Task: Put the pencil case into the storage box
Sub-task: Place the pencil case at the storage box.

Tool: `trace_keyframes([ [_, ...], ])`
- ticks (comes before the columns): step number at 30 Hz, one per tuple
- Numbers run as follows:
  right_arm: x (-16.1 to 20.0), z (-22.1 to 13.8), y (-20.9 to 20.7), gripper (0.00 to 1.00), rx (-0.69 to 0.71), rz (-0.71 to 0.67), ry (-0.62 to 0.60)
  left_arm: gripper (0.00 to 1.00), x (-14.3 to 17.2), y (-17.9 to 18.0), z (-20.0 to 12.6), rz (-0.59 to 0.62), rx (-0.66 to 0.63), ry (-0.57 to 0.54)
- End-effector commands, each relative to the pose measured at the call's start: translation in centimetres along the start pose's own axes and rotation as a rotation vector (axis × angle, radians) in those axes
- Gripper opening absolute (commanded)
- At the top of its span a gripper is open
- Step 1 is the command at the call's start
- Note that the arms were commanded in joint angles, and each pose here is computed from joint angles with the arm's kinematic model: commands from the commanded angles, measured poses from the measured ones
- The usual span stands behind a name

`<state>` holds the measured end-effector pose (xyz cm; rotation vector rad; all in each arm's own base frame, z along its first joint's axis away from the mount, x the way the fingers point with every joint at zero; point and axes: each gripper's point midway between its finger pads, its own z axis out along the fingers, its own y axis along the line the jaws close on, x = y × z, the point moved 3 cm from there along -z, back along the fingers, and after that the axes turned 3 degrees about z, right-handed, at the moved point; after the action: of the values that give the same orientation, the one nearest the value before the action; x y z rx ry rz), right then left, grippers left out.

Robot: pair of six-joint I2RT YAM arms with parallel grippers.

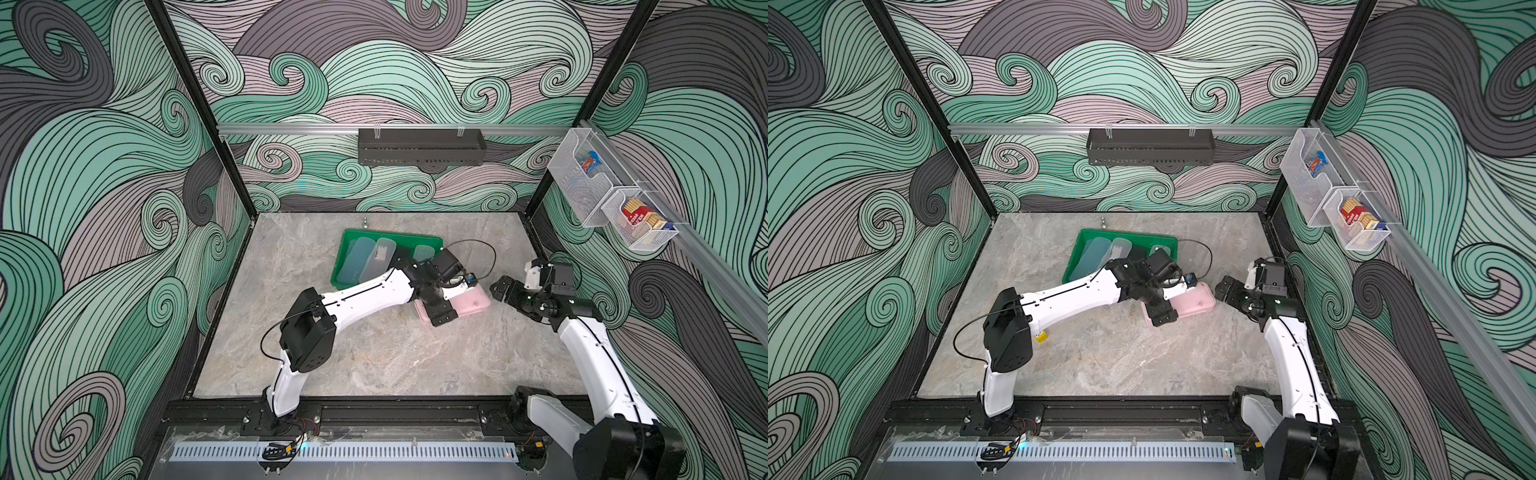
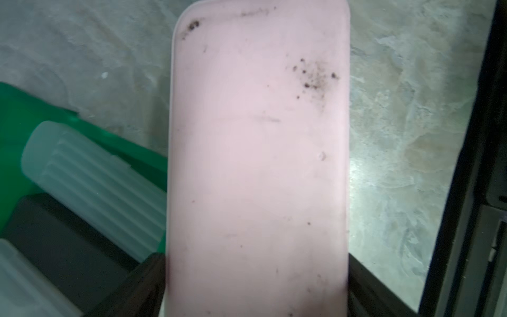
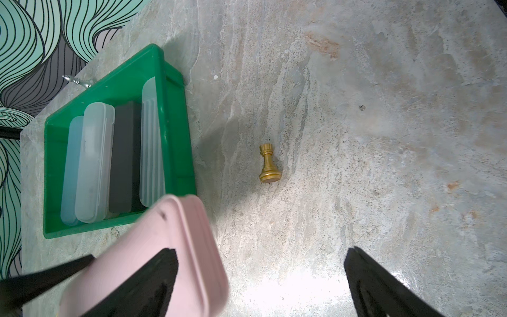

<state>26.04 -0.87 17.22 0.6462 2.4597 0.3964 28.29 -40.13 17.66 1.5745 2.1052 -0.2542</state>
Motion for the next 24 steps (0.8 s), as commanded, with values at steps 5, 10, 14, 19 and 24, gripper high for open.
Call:
trace_keyframes([
  [5,-0.2,0.1,0.2,0.99,-0.012,-0.02,0.01,0.81,1.1,10.5,-1.8,-0.341,-0.26,-0.052],
  [10,0.0,0.3,0.3,0.99,-0.024,-0.015,0.02,0.82,3.1,15.2,0.0,-0.547,-0.36,-0.056],
  [14,0.1,0.3,0.4,0.99,-0.035,-0.019,0.024,0.82,3.5,16.5,2.4,-0.632,-0.38,-0.005],
  [19,0.1,0.2,0.6,0.99,-0.048,-0.021,0.027,0.82,3.8,17.1,4.5,-0.721,-0.396,0.026],
  [24,0.2,0.3,0.8,0.99,-0.059,-0.022,0.032,0.82,5.3,16.1,6.0,-0.785,-0.378,0.069],
])
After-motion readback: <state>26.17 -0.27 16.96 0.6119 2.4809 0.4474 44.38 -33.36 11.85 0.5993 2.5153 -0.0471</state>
